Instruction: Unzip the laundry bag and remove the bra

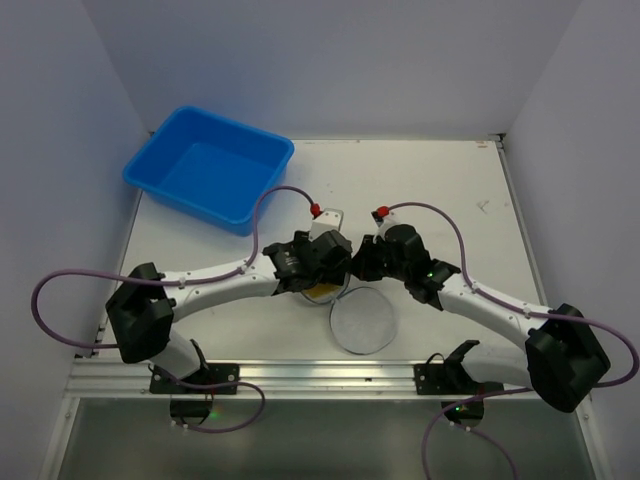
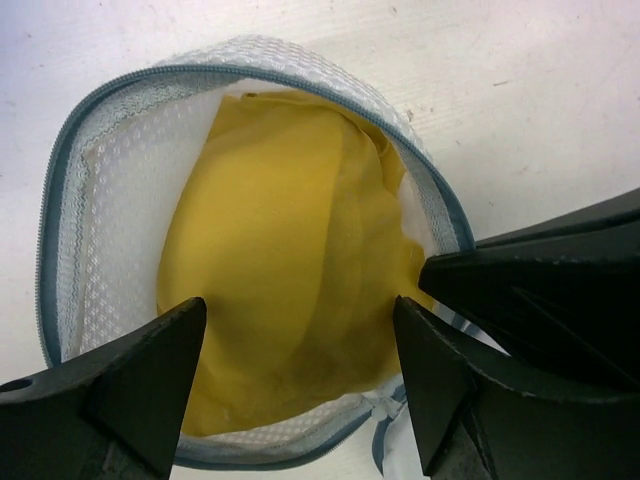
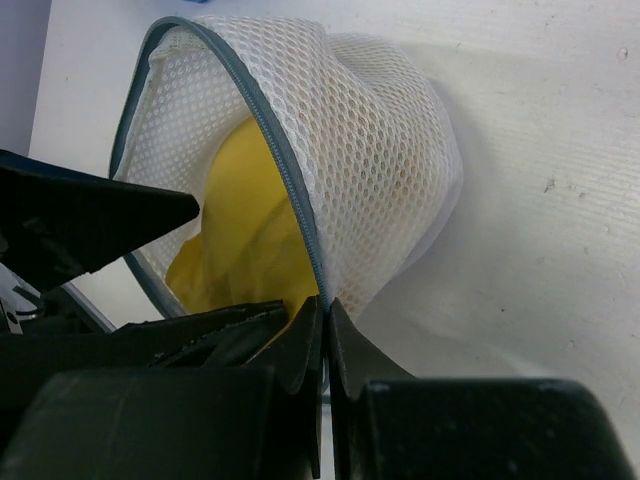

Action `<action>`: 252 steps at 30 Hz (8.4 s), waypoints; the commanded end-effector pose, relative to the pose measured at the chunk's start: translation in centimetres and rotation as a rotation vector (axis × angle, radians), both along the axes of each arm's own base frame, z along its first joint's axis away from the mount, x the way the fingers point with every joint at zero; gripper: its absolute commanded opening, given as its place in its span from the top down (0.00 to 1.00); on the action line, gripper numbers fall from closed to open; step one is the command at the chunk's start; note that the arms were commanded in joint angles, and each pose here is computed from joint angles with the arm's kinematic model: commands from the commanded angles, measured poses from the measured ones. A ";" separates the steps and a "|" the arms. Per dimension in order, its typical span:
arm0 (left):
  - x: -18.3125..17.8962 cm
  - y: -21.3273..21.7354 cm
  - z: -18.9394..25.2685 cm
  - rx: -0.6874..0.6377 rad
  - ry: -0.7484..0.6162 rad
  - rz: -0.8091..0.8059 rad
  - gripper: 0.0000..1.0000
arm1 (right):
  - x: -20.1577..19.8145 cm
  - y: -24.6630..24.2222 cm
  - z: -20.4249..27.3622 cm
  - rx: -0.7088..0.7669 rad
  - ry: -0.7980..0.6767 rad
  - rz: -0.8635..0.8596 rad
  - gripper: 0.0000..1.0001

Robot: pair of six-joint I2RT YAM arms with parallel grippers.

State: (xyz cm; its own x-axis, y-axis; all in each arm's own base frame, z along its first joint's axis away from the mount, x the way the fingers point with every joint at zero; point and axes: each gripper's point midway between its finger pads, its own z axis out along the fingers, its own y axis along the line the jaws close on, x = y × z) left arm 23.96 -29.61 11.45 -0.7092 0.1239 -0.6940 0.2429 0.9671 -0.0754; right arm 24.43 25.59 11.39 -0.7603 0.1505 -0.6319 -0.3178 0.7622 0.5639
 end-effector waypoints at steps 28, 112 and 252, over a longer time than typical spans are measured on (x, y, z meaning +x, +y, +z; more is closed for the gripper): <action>-6.5 -4.8 9.0 -0.479 -0.014 -0.507 1.00 | 2.1 -3.1 -1.6 -0.118 -0.028 -0.128 1.00; -3.8 -5.1 2.9 -0.004 -0.080 -0.367 0.06 | -0.6 -2.3 0.5 -0.093 0.025 0.003 1.00; -1.2 10.4 -10.7 -0.378 0.180 0.304 0.79 | -3.9 -14.7 -4.9 -0.091 0.230 -0.589 0.20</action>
